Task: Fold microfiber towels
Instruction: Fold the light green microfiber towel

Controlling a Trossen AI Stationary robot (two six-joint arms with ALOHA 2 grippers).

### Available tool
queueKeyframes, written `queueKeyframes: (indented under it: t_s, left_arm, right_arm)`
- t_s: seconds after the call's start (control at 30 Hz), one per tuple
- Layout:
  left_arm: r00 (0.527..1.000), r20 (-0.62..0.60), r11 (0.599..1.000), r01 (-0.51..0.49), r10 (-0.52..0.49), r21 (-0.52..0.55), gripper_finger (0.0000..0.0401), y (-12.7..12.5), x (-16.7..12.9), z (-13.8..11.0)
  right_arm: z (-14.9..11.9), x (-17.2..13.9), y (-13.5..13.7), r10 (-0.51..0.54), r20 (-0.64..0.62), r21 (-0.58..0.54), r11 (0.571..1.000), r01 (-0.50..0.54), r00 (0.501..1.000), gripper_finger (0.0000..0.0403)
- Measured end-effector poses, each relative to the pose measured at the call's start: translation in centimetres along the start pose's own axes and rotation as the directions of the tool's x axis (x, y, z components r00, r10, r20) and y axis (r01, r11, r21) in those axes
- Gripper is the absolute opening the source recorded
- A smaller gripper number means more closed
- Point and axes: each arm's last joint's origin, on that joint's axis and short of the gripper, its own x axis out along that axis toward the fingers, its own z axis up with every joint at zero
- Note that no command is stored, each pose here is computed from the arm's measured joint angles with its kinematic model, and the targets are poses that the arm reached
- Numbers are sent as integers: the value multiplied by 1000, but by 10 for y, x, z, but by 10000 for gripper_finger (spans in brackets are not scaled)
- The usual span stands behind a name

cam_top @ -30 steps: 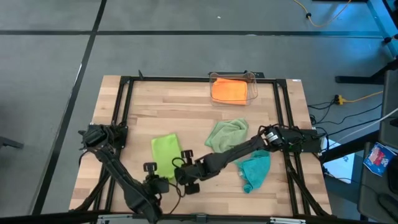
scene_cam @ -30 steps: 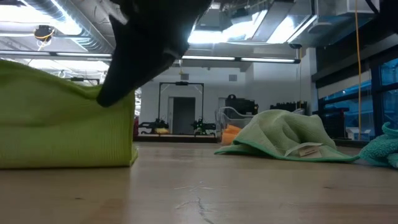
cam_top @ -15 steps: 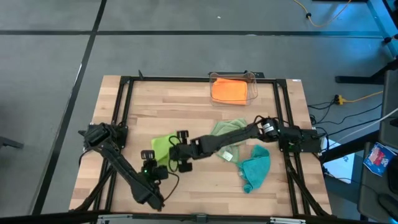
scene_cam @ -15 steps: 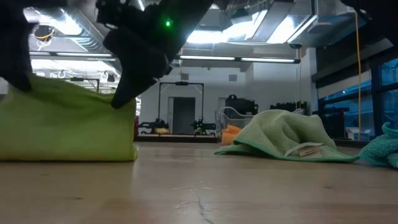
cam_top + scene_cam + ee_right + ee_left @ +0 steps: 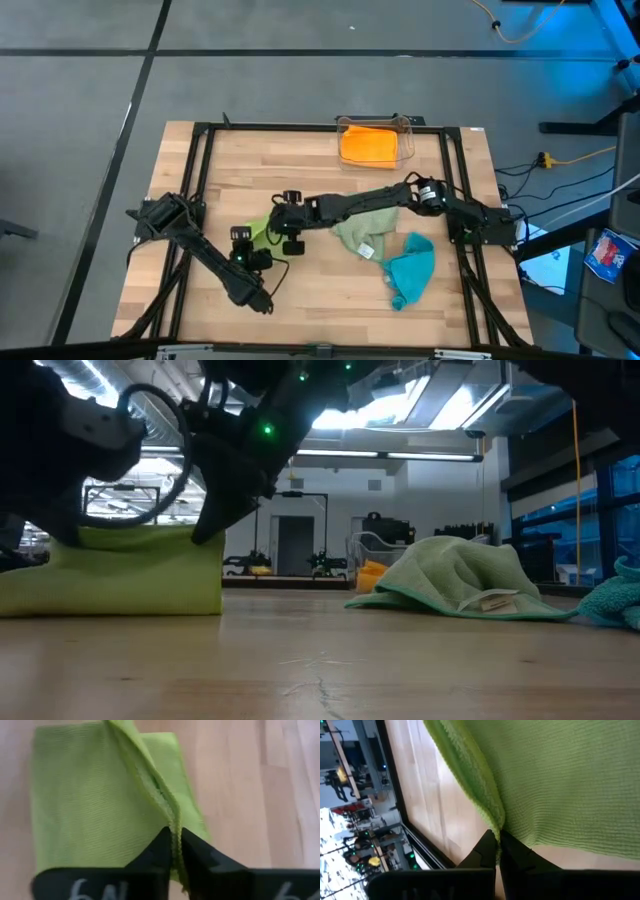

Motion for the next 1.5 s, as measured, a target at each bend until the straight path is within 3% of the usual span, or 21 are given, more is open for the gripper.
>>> queueKeyframes:
  t_s: [0.13, 0.4, 0.57, 0.73, 0.93, 1.13, 1.2, 1.33, 1.43, 1.5]
  left_arm:
    - [999, -47, 1000, 14, -15, -19, 13, 5, 5, 5]
    - [992, -126, 1000, -7, 6, -6, 90, 14, 7, 6]
    - [996, -89, 1000, 24, -25, -9, 110, 27, -8, 1]
    - [993, 19, 979, 121, -120, -162, 111, 56, -32, -13]
    - [973, 115, 923, 227, -200, -312, 111, 85, -49, -31]
    - [942, 228, 876, 318, -247, -362, 112, 93, -67, -55]
    - [923, 279, 840, 363, -265, -402, 112, 95, -74, -67]
    - [861, 445, 732, 467, -248, -496, 112, 98, -89, -91]
    - [813, 533, 659, 536, -236, -527, 111, 100, -96, -104]
    - [791, 569, 650, 556, -223, -518, 112, 97, -98, -108]
  right_arm:
    - [-2, 1, -7, -8, -12, 8, 1000, 8, 1000, 92]
    - [-2, 2, -8, -13, -17, 1, 1000, 13, 1000, 183]
    - [-4, -11, -10, -11, -71, -23, 1000, 9, 997, 202]
    - [0, -49, -16, -9, -133, 22, 1000, 12, 991, 198]
    - [-1, -90, -2, 11, -198, 72, 997, 4, 980, 190]
    - [-2, -116, 34, -26, -216, -13, 1000, 23, 976, 189]
    - [-3, -120, 45, -85, -202, -67, 995, 73, 976, 189]
    - [-5, -114, 53, -233, -149, -129, 968, 215, 961, 189]
    - [-8, -99, 38, -286, -124, -72, 958, 279, 950, 189]
    - [-11, -88, 19, -258, -145, -22, 966, 257, 955, 189]
